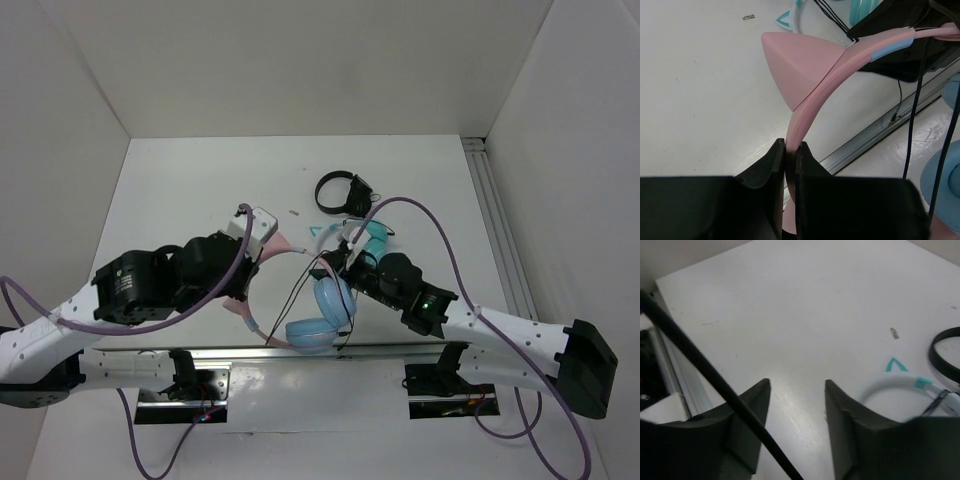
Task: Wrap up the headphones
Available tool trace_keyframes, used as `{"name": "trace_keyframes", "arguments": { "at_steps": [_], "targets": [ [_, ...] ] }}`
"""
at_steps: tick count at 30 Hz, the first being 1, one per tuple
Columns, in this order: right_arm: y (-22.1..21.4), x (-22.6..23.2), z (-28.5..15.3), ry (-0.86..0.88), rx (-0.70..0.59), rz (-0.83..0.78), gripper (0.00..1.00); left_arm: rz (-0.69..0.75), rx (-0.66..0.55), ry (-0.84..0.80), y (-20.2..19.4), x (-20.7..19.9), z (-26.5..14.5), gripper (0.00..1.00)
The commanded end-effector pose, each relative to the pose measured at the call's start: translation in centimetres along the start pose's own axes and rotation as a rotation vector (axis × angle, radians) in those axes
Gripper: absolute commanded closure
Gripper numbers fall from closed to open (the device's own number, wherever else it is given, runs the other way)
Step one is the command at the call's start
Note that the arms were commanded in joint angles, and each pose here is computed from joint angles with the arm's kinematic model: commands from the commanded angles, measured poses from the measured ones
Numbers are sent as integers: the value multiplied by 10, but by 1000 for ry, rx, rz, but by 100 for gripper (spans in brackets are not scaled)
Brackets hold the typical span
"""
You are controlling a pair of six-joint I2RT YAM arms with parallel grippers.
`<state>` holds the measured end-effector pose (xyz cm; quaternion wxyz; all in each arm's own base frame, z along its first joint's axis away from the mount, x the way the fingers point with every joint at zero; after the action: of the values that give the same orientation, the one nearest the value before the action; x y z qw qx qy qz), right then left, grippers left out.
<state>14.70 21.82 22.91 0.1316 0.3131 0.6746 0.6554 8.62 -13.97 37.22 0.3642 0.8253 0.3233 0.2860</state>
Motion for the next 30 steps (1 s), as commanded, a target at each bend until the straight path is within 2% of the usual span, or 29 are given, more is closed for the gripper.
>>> {"name": "trace_keyframes", "arguments": {
  "at_steps": [1, 9, 14, 16, 26, 30],
  "targets": [
    [8, 10, 14, 124, -80, 47, 40, -118, -99, -27, 16, 2, -15, 100],
    [-26, 3, 33, 131, -20, 88, 38, -280, -174, 103, 31, 21, -36, 100],
    [-61, -2, 41, 148, 43, 143, 42, -360, -242, 150, 31, 33, -50, 100],
    [-74, -4, 43, 149, 78, 157, 43, -379, -253, 161, 30, 36, -53, 100],
    [-101, -10, 50, 147, 91, 220, 46, -418, -269, 189, 28, 40, -56, 100],
    [-98, -15, 61, 72, 57, 228, 41, -434, -268, 209, 27, 41, -55, 100]
  ]
}}
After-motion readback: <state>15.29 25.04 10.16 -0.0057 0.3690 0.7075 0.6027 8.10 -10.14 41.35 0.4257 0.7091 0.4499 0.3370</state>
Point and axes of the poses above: each gripper's point midway between its finger pads, its own z axis out along the fingers, its own x axis along the line the jaws close on, y = z × x, the point moved 10 cm from there along -z, back along the fingers, and after that the axes turned 11 degrees about z, right-handed, at the moved point
